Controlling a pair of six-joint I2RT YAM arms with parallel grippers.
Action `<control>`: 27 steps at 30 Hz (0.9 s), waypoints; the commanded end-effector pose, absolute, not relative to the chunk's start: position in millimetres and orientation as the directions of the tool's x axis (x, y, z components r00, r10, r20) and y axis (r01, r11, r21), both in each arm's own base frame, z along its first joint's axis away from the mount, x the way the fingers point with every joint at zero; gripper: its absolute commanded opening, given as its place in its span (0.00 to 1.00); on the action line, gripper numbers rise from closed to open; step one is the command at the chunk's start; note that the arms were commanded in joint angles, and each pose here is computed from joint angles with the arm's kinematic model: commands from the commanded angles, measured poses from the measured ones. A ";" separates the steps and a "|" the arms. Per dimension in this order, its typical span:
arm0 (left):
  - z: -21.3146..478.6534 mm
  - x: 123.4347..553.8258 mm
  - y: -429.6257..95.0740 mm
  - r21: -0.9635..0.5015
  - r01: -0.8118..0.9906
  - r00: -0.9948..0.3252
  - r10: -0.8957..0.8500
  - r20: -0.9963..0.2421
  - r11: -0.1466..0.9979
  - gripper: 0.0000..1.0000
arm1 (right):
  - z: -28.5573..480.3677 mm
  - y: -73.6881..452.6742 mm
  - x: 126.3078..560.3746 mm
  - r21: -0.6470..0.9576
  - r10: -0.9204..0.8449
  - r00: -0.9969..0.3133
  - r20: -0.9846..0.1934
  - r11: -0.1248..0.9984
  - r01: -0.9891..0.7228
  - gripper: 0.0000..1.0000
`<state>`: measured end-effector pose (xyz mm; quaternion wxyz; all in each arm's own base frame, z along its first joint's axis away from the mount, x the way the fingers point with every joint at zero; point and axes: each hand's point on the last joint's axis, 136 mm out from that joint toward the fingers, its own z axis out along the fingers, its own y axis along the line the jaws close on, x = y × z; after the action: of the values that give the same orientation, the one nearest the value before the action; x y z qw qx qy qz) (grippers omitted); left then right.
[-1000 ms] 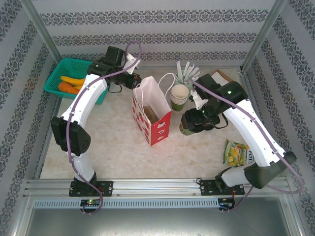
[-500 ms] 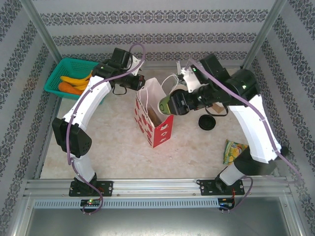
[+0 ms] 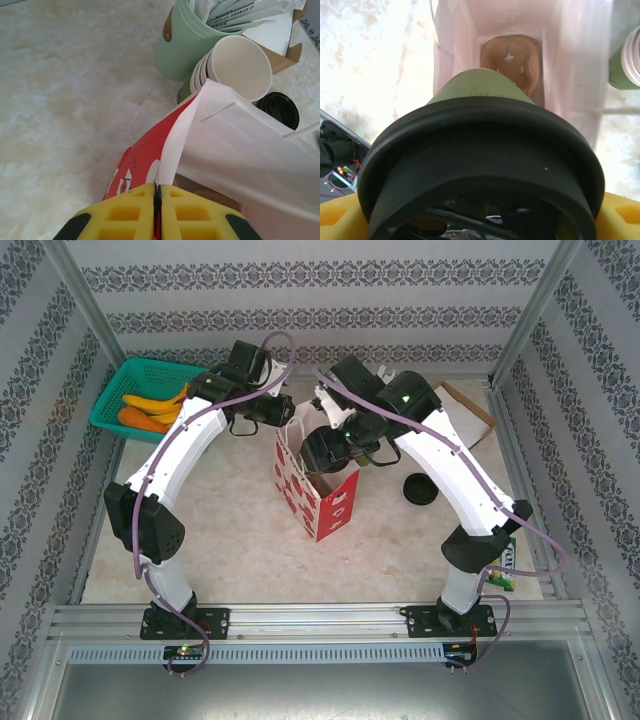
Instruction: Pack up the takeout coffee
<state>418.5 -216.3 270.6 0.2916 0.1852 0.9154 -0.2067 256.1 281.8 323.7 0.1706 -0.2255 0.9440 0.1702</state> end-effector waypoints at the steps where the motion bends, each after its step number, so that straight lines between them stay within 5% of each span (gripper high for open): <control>1: 286.1 409.5 -211.7 -0.260 0.443 -0.752 0.198 -0.629 0.858 0.15 | 319.8 298.1 266.1 0.246 -0.361 -0.833 -0.419 0.838 -0.487 0.40; 7: 296.0 405.6 -207.4 -0.249 0.439 -0.737 0.188 -0.650 0.863 0.37 | 303.6 299.9 270.3 0.215 -0.388 -0.838 -0.383 0.845 -0.490 0.39; 10: 301.0 407.6 -200.9 -0.226 0.414 -0.729 0.173 -0.662 0.882 0.68 | 297.9 304.2 272.3 0.213 -0.396 -0.838 -0.375 0.843 -0.493 0.40; 14: 310.8 410.0 -185.3 -0.181 0.352 -0.705 0.133 -0.696 0.918 0.84 | 290.2 308.0 274.4 0.205 -0.413 -0.837 -0.360 0.840 -0.503 0.40; 20: 328.8 403.0 -157.6 -0.146 0.234 -0.675 0.053 -0.736 0.961 0.99 | 285.2 304.7 276.8 0.175 -0.426 -0.835 -0.348 0.846 -0.504 0.40; 27: 352.3 370.0 -152.7 -0.291 0.183 -0.674 -0.095 -0.732 0.939 1.00 | 281.1 302.2 276.6 0.156 -0.440 -0.833 -0.334 0.846 -0.510 0.40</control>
<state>384.0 -152.0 335.7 0.3937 0.0581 0.9077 -0.1327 277.5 303.3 278.3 0.1376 -0.2381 0.9523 0.1320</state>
